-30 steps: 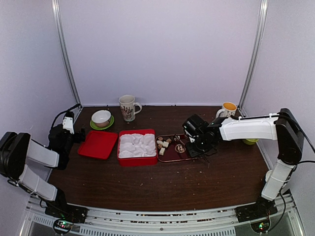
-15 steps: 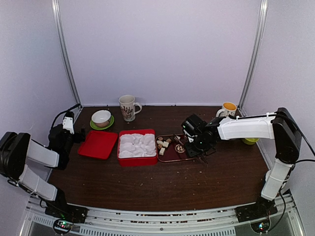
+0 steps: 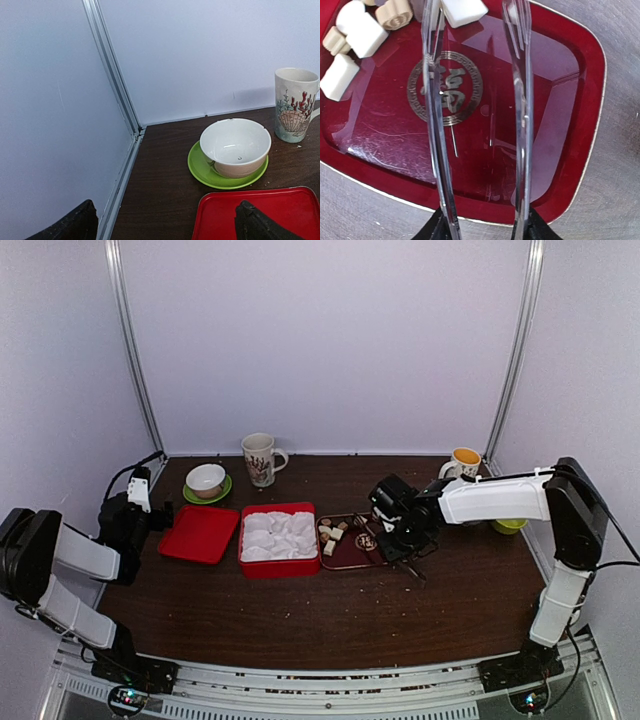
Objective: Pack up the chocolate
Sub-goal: Adjust the fake chocolate on the plate.
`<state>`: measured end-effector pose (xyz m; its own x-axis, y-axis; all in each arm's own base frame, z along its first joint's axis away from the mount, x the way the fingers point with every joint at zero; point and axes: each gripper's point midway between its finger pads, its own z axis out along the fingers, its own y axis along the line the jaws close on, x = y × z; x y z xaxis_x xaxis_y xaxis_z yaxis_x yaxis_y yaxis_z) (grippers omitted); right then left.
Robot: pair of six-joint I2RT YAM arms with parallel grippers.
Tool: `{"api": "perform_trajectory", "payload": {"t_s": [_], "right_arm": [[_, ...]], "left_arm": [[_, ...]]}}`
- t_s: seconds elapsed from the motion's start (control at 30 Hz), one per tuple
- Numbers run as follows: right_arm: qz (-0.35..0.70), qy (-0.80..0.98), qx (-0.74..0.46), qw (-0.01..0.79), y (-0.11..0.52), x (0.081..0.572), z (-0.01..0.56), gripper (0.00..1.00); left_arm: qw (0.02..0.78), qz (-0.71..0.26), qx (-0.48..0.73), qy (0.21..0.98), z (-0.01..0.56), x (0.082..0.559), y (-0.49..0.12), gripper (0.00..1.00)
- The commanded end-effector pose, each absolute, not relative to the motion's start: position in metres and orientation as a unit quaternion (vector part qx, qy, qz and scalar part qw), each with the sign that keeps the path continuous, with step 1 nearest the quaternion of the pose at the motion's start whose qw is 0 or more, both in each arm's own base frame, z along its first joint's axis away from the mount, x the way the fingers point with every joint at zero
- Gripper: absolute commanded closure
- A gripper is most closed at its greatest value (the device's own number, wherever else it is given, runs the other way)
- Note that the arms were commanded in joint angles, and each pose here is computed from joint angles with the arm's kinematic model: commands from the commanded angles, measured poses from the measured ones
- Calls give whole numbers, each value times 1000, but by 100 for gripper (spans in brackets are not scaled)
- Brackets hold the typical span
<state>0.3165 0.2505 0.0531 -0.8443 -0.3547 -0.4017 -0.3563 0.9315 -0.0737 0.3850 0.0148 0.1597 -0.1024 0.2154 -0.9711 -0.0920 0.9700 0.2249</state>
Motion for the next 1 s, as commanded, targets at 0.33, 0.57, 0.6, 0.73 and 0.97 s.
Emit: {"api": "perform_trajectory", "payload": {"t_s": [0.33, 0.57, 0.6, 0.73, 0.97], "right_arm": [[-13, 960, -162, 229, 217, 311, 68, 59], [3, 957, -168, 238, 222, 311, 76, 59], [5, 956, -169, 240, 223, 311, 78, 59], [16, 956, -181, 231, 223, 303, 79, 60], [17, 955, -191, 224, 210, 285, 82, 61]], "left_arm": [[684, 119, 45, 719, 169, 384, 16, 2], [684, 119, 45, 718, 170, 384, 15, 2], [685, 118, 45, 718, 170, 384, 15, 2], [684, 119, 45, 718, 169, 384, 16, 2], [684, 119, 44, 718, 169, 384, 16, 2]]}}
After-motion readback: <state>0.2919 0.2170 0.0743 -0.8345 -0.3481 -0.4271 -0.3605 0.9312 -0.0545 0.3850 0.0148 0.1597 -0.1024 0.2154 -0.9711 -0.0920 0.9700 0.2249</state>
